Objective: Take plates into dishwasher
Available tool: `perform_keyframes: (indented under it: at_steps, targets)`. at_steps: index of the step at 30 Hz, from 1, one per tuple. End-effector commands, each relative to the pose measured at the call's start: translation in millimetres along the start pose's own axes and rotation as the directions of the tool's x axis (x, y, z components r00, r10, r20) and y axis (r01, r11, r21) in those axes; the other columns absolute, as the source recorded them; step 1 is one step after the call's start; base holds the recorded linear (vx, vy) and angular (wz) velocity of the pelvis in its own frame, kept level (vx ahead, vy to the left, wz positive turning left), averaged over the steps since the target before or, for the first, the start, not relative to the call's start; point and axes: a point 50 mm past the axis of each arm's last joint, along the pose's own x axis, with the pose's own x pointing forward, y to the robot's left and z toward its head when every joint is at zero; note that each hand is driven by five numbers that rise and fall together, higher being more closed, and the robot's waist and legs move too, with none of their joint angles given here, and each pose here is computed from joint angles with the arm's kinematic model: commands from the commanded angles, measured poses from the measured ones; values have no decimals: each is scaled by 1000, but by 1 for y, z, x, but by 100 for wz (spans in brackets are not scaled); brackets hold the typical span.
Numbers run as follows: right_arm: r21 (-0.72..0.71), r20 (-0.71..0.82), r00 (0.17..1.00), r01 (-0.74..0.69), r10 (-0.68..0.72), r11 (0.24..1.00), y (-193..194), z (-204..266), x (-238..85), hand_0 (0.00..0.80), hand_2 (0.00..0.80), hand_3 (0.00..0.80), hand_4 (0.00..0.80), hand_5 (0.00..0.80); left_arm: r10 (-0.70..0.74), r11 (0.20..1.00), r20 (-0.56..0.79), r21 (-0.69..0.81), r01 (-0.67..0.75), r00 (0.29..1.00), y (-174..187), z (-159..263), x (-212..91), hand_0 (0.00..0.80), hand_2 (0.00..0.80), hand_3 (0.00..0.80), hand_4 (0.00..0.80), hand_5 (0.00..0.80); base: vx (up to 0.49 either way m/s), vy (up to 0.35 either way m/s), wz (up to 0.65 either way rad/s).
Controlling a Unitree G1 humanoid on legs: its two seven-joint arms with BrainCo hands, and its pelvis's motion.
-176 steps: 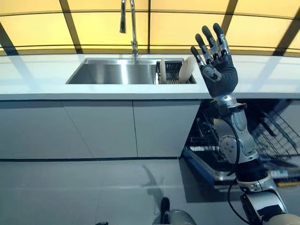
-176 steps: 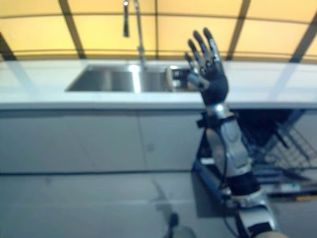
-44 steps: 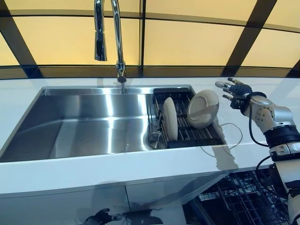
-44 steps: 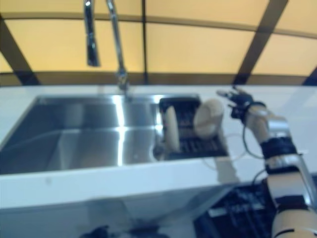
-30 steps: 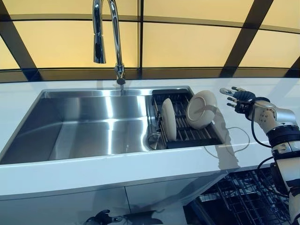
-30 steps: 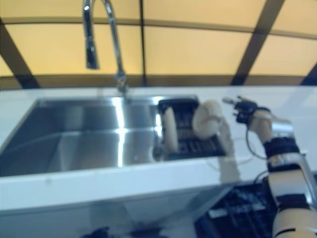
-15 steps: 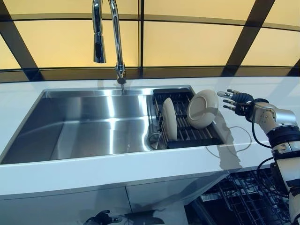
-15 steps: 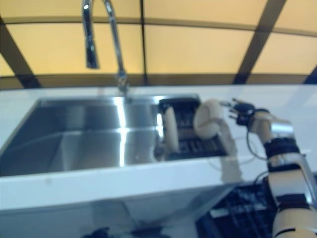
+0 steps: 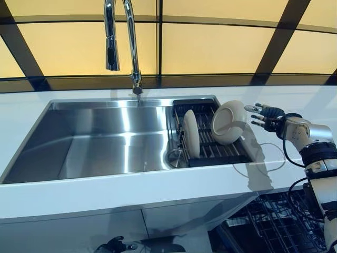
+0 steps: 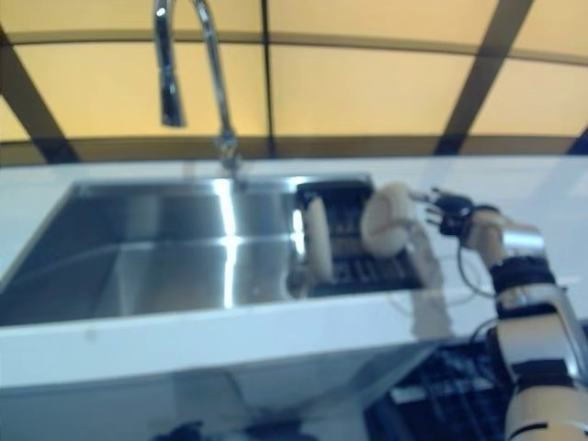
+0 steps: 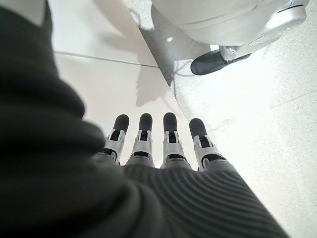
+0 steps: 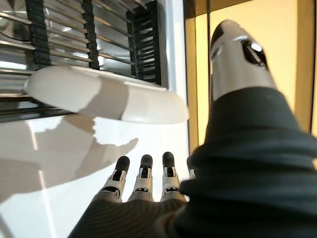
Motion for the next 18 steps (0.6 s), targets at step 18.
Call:
perform_keyframes:
  at_steps: [18]
  targets:
    - [-38,80,997,26,-23,999,6,34,-2,0,0,0,0,0,22,995,23,98,-24,999,15,5,0,0,0,0,0,0,14,-63,3]
